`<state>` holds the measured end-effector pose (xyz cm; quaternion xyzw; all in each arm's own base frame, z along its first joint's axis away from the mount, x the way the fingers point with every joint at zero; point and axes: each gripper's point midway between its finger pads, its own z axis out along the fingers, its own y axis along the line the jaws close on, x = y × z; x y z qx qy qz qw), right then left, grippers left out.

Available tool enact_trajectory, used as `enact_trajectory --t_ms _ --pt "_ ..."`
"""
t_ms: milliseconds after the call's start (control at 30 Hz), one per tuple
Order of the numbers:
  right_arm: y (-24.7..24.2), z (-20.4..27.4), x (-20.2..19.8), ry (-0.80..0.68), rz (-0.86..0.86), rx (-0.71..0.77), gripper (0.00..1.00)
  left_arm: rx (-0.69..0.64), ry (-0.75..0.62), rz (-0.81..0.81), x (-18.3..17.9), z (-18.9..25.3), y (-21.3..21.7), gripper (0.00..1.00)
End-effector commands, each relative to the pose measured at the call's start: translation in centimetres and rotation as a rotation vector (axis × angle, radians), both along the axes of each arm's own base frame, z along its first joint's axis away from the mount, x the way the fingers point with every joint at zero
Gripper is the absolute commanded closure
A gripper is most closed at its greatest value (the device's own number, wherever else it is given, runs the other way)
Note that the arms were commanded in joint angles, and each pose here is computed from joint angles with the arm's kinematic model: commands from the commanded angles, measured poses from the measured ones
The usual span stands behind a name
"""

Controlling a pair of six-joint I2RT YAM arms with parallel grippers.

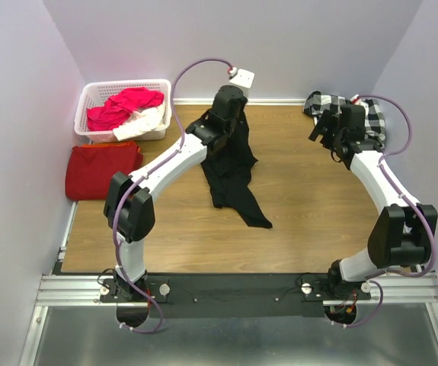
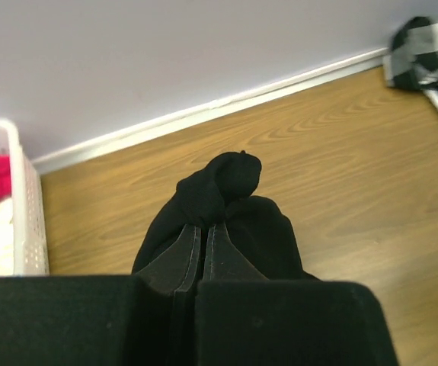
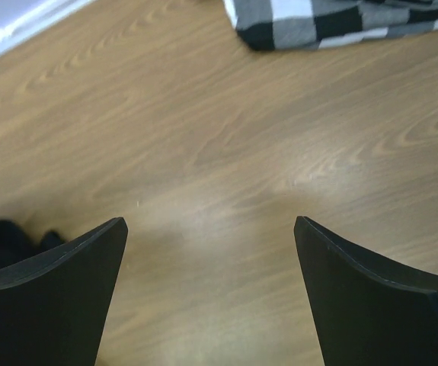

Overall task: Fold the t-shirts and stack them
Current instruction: Move the tshirt to the center of the board

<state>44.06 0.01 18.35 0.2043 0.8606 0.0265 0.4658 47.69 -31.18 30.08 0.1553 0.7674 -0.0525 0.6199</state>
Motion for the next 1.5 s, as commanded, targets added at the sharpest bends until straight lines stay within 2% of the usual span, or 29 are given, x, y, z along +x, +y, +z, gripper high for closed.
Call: enact_trajectory --t_ms 0,133,233,433,533,633,700,900,1067,1167,1267,1467 --pt "4.5 -1.3 -3.3 0.046 0.24 0.052 0.0 -0.178 -0.016 0.126 3.7 1.7 4.3 1.0" --pt "9.1 -3.0 -6.0 0.095 0.389 0.005 0.0 -0.164 0.03 0.171 5.2 -0.3 5.7 1.0" --pt "13.5 -4.0 -7.8 0.115 0.483 -0.105 0.0 -0.178 0.058 0.184 6.2 -1.3 6.5 1.0" --pt "19.0 -5.0 -10.5 0.169 0.624 -0.007 0.02 -0.196 0.101 0.205 7.1 -3.0 8.2 1.0" --pt "21.7 -6.4 -12.8 0.234 0.705 0.036 0.09 -0.193 0.13 0.226 7.3 -4.3 9.0 1.0" --pt "23.3 -9.4 -15.7 0.335 0.748 0.0 0.14 -0.2 0.159 0.247 7.5 -5.5 10.1 1.0" --pt "23.4 -11.3 -17.3 0.387 0.739 -0.069 0.16 -0.202 0.174 0.258 7.7 -6.2 10.9 1.0" --pt "22.2 -13.5 -19.9 0.46 0.675 -0.073 0.21 -0.192 0.203 0.289 8.0 -7.8 12.7 1.0" --pt "19.8 -13.4 -20.7 0.448 0.576 -0.097 0.21 -0.185 0.216 0.306 8.4 -8.6 14.0 1.0" --pt "19.1 -13.4 -21.2 0.454 0.548 -0.094 0.24 -0.183 0.222 0.314 8.5 -9.0 14.4 1.0" --pt "18.8 -13.6 -21.8 0.47 0.528 -0.08 0.32 -0.177 0.226 0.318 8.6 -9.3 14.8 1.0" --pt "18.2 -14.3 -22.8 0.494 0.509 -0.063 0.36 -0.181 0.234 0.322 8.6 -9.6 15.2 1.0"
